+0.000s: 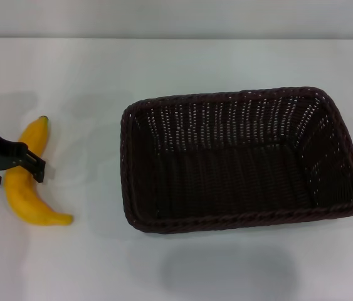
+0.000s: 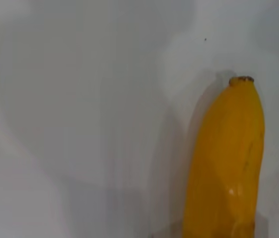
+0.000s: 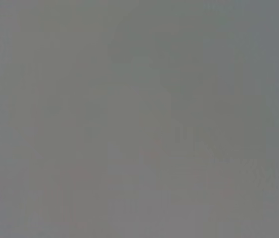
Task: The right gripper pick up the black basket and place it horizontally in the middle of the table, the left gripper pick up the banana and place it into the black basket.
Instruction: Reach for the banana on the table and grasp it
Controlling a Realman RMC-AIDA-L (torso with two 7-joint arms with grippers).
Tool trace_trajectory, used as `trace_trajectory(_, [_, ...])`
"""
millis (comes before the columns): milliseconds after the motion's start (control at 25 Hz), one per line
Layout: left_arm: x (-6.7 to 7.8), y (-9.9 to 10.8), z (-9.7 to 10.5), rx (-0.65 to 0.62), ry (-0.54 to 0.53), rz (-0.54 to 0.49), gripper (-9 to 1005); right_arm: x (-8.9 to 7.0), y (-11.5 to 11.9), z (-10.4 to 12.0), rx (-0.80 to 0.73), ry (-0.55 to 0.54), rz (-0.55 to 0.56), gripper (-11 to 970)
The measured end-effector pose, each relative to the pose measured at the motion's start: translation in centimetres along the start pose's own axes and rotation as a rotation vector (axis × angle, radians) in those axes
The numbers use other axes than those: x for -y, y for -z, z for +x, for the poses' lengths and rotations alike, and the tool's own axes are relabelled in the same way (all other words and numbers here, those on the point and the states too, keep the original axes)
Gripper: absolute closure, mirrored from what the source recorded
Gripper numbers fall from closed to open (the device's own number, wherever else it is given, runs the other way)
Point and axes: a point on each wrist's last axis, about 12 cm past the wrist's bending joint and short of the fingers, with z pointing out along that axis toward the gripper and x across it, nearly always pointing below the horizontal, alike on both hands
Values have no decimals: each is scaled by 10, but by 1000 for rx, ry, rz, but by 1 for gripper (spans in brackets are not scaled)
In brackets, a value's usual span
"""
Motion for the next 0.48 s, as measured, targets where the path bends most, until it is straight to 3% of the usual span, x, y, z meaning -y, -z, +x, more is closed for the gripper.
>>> trace_trajectory(440, [1, 2, -3, 21, 11, 7, 228, -1, -3, -1, 2, 1, -3, 286])
trace_trajectory(480, [1, 2, -3, 22, 10, 6, 266, -1, -3, -1, 3, 1, -4, 286])
